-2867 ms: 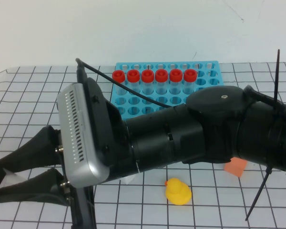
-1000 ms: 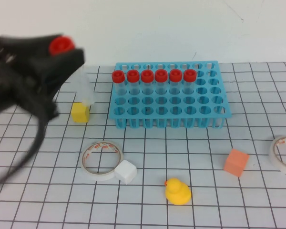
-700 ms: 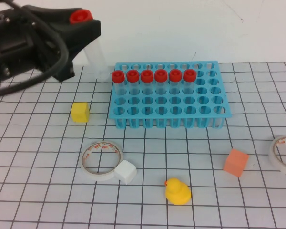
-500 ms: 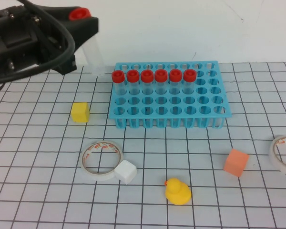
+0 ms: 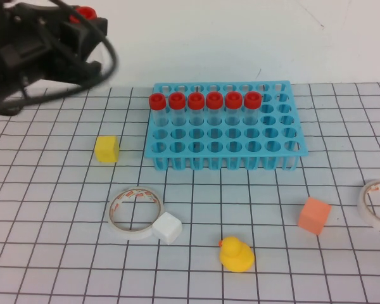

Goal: Place the test tubes

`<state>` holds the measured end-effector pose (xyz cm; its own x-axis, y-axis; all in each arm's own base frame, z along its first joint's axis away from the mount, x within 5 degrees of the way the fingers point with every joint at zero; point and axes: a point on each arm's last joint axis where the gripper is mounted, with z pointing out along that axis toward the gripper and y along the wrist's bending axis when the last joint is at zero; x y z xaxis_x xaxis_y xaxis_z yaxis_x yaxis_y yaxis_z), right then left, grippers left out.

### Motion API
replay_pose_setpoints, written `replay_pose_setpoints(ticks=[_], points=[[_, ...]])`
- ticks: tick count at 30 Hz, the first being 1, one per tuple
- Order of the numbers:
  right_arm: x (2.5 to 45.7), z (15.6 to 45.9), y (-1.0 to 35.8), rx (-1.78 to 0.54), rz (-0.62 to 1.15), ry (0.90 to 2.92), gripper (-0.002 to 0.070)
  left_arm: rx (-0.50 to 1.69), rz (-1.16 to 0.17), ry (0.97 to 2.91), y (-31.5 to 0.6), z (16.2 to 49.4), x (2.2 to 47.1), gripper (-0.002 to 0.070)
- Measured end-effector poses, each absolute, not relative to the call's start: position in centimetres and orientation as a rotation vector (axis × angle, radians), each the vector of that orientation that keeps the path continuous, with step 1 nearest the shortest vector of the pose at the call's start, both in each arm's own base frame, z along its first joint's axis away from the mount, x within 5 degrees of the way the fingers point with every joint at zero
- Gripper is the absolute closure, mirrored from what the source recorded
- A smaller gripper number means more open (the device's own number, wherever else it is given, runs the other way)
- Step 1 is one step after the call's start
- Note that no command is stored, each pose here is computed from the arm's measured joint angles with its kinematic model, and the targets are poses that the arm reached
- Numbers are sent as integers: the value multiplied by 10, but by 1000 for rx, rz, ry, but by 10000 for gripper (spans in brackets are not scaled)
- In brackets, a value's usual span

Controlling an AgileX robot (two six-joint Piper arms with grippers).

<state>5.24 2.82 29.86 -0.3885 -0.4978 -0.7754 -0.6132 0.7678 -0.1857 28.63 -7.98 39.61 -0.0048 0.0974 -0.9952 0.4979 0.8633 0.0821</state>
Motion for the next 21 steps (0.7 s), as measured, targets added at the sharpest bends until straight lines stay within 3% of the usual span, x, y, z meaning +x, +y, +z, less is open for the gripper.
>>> replay_pose_setpoints(ticks=[4,5,12,21], points=[[52,299,28,-830,163,2063,675,486,-173,1592,-101,392,284,410],[52,299,28,-830,163,2063,675,500,-183,1588,-105,392,282,410],[52,299,28,-830,163,2061,675,514,-450,1627,-134,391,268,410],[52,299,28,-830,163,2061,676,427,-609,1789,-188,369,264,410]])
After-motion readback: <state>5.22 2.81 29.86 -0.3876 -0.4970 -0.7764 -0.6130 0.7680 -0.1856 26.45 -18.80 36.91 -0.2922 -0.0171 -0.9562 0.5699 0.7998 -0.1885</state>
